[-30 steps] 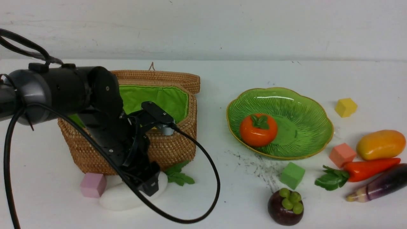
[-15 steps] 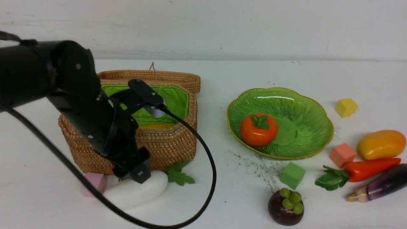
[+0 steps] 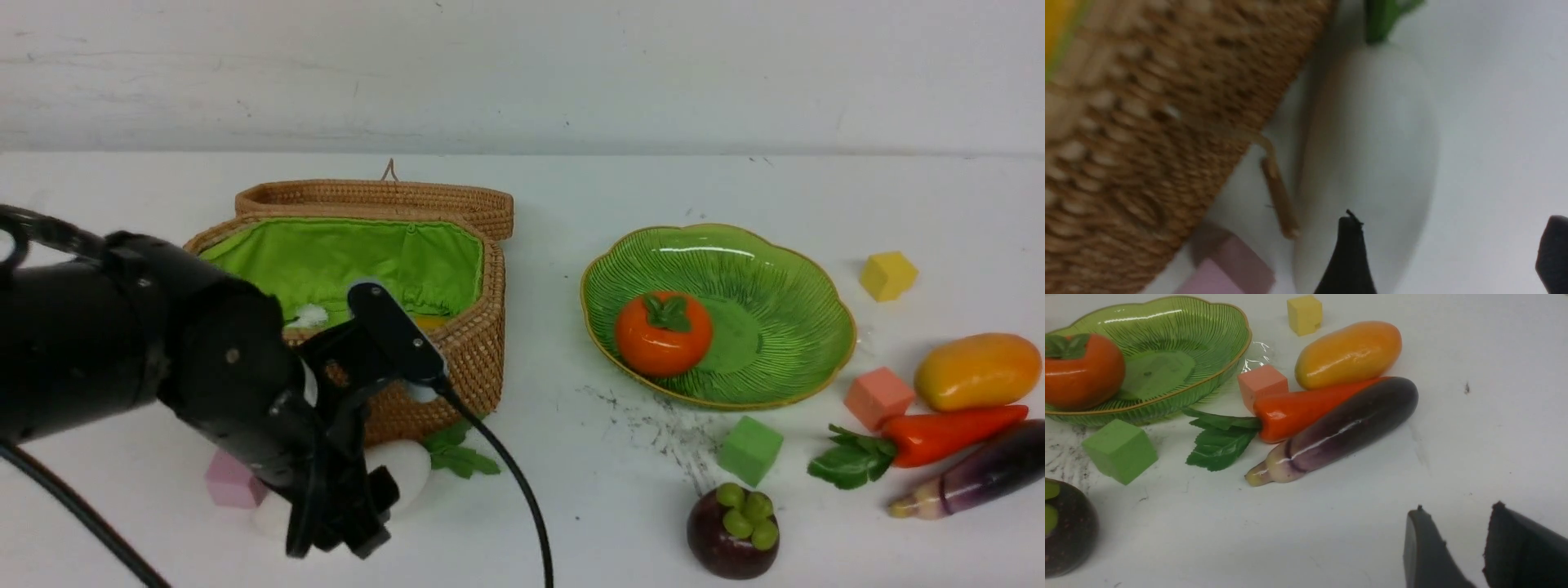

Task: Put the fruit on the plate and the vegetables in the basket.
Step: Take a daikon with your left arm and place it on the basket on the left.

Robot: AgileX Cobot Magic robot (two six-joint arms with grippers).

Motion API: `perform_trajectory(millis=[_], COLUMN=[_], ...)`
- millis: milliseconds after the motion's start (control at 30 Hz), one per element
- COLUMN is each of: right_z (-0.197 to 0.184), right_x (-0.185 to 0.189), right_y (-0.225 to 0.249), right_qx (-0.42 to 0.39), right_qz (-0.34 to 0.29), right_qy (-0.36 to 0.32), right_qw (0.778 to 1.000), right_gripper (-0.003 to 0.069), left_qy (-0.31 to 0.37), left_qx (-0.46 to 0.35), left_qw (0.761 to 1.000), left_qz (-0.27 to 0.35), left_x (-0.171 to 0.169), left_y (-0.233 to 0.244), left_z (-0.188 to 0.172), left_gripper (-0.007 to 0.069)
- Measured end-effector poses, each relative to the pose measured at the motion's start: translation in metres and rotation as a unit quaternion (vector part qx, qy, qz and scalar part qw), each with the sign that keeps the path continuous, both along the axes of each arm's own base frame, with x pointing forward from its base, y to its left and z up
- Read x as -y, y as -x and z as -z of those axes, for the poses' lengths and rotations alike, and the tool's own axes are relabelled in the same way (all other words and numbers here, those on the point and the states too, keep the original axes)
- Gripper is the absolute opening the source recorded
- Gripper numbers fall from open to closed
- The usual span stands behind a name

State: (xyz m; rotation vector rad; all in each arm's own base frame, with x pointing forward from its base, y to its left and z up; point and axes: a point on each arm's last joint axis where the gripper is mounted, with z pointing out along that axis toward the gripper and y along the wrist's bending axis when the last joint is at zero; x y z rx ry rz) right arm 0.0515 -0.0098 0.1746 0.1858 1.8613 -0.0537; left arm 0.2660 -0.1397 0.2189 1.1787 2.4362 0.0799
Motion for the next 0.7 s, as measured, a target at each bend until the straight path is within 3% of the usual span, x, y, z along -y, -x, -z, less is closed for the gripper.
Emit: perform_trajectory(millis=[300,700], right_z=[0.000,0.000], right_x=[0.000,0.000], right_y=[0.000,0.000], right_qx=[0.000,0.000], right_qz=[0.000,0.000], right_qy=[0.000,0.000], right_qw=[1.000,1.000], right_gripper=[0.0243,0.0243], left_qy=[-0.041,-0.040], left_qx=[-0.009,-0.024], left_qw=[0.999,0.999], left_qz=[-0.023,-0.021], left_x=[0.003,0.006], left_y=[-0.018,-0.018], left_z=[0.039,0.048], left_gripper=[0.0560,0.0510])
